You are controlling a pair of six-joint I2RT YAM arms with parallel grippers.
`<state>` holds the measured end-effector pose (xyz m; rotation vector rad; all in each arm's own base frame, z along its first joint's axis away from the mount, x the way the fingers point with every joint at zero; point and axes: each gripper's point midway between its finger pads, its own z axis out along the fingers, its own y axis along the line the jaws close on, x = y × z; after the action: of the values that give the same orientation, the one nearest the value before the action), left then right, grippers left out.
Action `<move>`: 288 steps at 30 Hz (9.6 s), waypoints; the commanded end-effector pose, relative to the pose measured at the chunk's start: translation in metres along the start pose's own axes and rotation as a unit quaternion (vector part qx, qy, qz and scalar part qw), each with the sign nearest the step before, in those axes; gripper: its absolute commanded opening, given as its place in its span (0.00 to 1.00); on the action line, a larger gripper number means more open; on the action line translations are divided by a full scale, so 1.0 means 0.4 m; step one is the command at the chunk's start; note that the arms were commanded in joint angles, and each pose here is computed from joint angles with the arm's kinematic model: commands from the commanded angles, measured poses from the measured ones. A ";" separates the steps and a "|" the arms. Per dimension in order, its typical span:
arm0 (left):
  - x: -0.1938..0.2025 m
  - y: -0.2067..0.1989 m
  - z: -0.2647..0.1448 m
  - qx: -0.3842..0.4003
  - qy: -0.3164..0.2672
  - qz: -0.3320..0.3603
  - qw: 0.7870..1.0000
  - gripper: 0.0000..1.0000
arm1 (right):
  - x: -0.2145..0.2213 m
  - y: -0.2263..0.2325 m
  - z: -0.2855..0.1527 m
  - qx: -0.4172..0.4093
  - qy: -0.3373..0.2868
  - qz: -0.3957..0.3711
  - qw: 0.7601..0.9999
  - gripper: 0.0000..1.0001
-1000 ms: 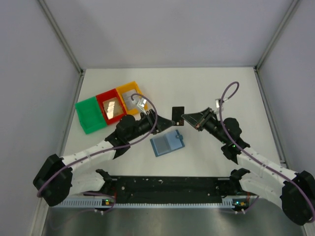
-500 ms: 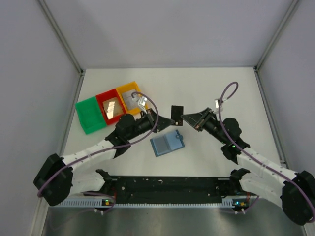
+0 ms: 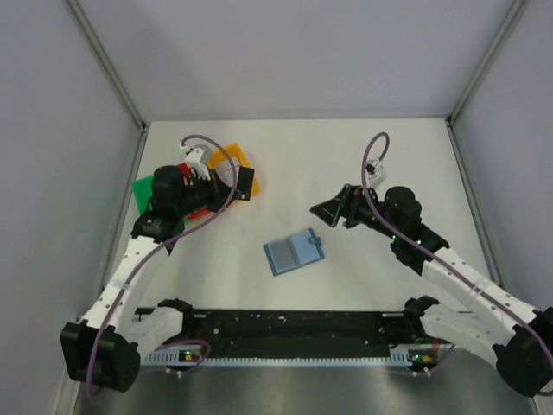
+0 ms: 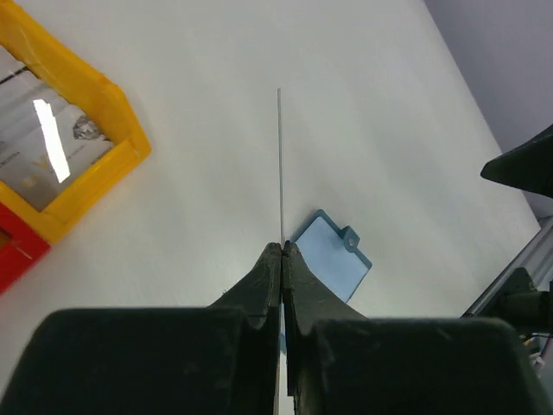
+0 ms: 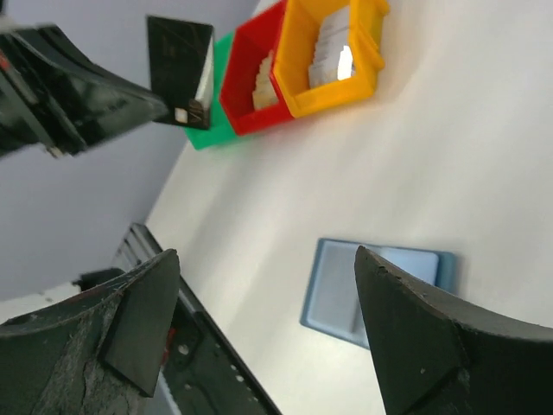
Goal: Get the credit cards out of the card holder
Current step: Place the credit card in the storage box, then remove the credit card from the card holder.
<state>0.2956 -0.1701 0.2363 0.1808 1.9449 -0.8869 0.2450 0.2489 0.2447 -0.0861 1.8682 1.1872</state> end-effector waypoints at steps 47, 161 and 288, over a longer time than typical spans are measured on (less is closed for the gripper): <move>0.156 -0.321 -0.159 0.401 0.244 0.159 0.868 0.00 | 0.156 0.252 -0.017 -0.345 0.209 -0.191 0.895 0.00; -0.039 0.821 -0.131 -0.185 0.338 0.250 0.888 0.09 | 0.233 -0.017 -0.002 -0.053 0.197 -0.249 0.947 0.90; 0.471 0.054 0.042 -0.071 0.077 -0.196 0.975 0.38 | 0.521 -0.212 0.184 0.123 0.330 -0.405 0.844 0.51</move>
<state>0.2120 -0.1974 0.0523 -0.3091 2.2470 -0.9578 0.1988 0.3380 0.0286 -1.1699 2.1793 0.3932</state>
